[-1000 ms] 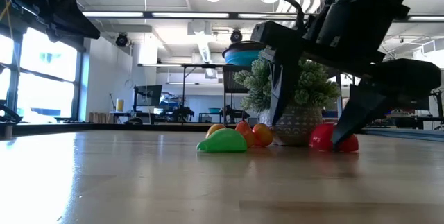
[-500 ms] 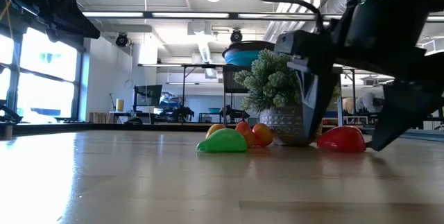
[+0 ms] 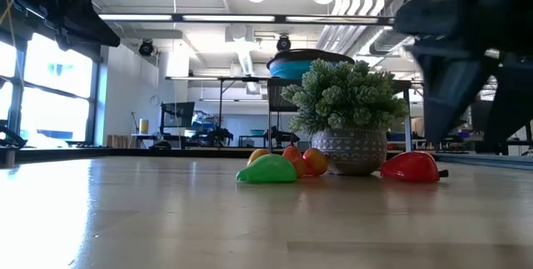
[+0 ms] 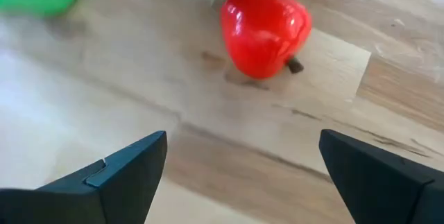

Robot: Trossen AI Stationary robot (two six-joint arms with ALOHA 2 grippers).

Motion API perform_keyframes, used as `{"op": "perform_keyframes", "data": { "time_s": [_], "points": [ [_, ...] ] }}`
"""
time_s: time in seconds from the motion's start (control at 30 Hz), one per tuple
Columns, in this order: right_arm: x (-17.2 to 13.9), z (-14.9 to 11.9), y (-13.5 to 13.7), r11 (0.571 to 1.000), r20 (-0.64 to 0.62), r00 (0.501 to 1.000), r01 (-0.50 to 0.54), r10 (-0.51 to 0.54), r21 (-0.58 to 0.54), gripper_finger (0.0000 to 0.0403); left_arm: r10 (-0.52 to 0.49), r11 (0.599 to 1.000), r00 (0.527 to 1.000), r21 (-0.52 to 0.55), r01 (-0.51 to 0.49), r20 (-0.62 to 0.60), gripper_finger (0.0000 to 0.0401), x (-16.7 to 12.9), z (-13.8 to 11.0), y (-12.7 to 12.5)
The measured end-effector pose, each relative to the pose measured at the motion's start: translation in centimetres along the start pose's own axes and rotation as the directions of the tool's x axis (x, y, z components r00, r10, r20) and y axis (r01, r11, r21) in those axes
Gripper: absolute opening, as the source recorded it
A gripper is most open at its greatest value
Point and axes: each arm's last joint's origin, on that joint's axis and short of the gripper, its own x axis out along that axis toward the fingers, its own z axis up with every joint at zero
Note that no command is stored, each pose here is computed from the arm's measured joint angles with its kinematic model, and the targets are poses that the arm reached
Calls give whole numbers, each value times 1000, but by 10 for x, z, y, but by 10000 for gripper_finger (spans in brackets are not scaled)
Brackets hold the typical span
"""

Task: Pick & Place Fruit
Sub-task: Put the red apple into the blue strainer bowl

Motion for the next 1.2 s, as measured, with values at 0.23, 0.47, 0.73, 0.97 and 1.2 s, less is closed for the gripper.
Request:
{"op": "perform_keyframes", "data": {
  "time_s": [0.23, 0.47, 0.73, 0.97, 1.2],
  "points": [
    [-2, -3, -2, 981, -95, 995, 14, -33, -194, 371, 0, 1000, 1000, 0, 0, 0, 44, 0, 0, 0],
    [-6, -1, -10, 980, -64, 995, 65, -78, -187, 371, 0, 1000, 1000, 0, 0, 0, 44, 0, 0, 0],
    [-9, 0, -19, 957, -131, 974, 146, -184, -252, 371, -2, 1000, 1000, 0, 2, 1, 44, 0, 0, 0],
    [-18, 6, -22, 947, -123, 979, 120, -163, -298, 371, -6, 1000, 1000, 0, 6, 6, 44, 0, 1, 0],
    [-53, 32, -42, 967, 51, 996, 86, -76, -240, 371, -16, 1000, 999, -1, 16, 44, 44, 0, 4, -1]
  ]
}}
